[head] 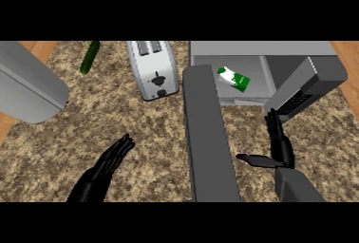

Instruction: Pick up the milk, place it into the microwave and close the microwave

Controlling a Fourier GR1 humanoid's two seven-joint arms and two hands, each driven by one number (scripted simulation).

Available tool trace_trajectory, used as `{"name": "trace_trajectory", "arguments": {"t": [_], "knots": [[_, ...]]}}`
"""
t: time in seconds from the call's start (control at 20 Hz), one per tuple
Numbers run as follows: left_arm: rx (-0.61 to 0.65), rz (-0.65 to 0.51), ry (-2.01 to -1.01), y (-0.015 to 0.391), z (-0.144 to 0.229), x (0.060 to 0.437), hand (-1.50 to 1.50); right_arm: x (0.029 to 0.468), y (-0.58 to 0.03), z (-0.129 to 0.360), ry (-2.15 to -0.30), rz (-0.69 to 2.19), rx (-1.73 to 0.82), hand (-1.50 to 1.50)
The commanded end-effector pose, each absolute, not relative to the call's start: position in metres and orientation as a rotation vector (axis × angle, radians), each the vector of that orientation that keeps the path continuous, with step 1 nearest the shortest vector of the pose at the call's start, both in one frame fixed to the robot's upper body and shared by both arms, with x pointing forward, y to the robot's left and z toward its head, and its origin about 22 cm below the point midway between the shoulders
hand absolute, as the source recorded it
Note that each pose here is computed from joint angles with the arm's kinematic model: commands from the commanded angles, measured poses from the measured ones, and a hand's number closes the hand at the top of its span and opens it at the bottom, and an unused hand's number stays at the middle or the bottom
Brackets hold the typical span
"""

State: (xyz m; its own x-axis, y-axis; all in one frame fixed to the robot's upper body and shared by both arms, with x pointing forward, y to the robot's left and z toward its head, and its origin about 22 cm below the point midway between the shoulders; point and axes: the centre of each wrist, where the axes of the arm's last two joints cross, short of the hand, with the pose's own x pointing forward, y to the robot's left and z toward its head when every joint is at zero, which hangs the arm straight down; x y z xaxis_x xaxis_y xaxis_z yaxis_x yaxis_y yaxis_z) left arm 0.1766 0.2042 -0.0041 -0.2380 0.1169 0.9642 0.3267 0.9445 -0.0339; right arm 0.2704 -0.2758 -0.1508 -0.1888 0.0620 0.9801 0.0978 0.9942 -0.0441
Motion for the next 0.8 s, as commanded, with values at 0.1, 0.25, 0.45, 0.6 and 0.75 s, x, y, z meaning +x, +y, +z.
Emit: {"name": "trace_trajectory", "arguments": {"t": [0.1, 0.25, 0.45, 0.6, 0.75], "knots": [[-0.298, -0.326, -1.756, 0.202, -0.017, 0.189, 1.5, 0.256, -0.291, -0.152, -1.854, -0.094, 0.027, -1.5], [-0.275, -0.407, -1.733, 0.202, -0.013, 0.186, 1.5, 0.241, -0.298, -0.155, -1.896, -0.127, 0.042, -1.5], [-0.25, -0.531, -1.701, 0.19, -0.019, 0.197, 1.5, 0.224, -0.314, -0.15, -1.888, -0.096, 0.041, -1.5], [-0.285, -0.699, -1.657, 0.195, -0.023, 0.198, 1.5, 0.21, -0.321, -0.147, -1.909, -0.099, 0.022, -1.5], [-0.309, -0.761, -1.615, 0.166, -0.034, 0.189, 1.5, 0.194, -0.325, -0.137, -1.918, -0.097, 0.031, -1.5]]}}
